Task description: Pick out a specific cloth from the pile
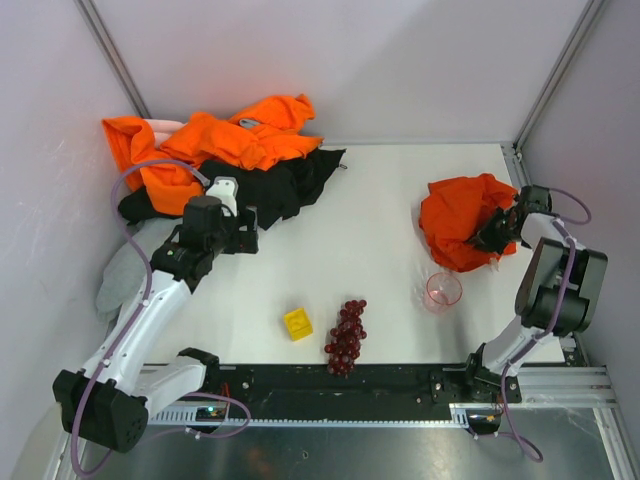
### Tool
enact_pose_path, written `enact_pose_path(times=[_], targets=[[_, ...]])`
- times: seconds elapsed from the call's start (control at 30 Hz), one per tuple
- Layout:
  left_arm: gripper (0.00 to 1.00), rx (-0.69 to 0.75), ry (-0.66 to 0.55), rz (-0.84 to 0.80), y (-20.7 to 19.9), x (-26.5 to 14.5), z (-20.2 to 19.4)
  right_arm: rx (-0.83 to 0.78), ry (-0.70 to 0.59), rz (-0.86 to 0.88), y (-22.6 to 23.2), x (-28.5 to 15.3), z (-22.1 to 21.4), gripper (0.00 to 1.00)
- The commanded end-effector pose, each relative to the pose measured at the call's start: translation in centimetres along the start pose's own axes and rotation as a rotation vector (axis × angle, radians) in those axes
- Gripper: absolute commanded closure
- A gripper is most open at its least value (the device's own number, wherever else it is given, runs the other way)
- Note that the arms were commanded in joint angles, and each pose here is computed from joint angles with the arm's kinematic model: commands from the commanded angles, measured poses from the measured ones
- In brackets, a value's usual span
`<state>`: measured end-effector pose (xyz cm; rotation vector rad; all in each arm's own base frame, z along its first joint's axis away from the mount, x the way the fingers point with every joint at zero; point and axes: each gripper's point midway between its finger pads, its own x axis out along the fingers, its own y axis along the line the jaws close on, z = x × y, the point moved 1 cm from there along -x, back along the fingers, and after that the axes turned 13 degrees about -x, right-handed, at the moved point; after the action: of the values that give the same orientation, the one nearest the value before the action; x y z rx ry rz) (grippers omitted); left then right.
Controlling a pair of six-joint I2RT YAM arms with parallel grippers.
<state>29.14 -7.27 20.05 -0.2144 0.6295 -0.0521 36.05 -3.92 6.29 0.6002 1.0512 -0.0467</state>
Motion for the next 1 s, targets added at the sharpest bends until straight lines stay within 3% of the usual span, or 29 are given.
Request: enact_pose_path(times=[0.0,0.17,0.27,0.33,0.57,0.97], targets=[[0.00,-0.002,-0.058,-0.008,-0.2,-0.5,1.1,-0.086,-0.098,-0.016,1.6,-3.6,0.6,0.74],[0.00,-0.003,-0.062,-0.010,-0.2,-0.7,1.2,-0.133,-0.180,-0.021,3.1,-7.0,0.6,0.44],[0.00,-0.002,-0.065,-0.007,-0.1,-0.7,1.2,-0.171,-0.240,-0.025,4.2,-9.2,0.6,0.12],[0.01,-0.002,-0.068,-0.009,-0.2,-0.8,1.2,-0.200,-0.291,-0.014,5.2,-10.9,0.7,0.04],[0.00,-0.001,-0.069,-0.012,-0.2,-0.8,1.2,-0.257,-0.344,0.074,8.6,-12.8,0.1,0.01],[0.01,0.005,-0.059,-0.076,-1.2,-0.8,1.0,-0.348,-0.286,-0.033,9.3,-10.5,-1.7,0.01]])
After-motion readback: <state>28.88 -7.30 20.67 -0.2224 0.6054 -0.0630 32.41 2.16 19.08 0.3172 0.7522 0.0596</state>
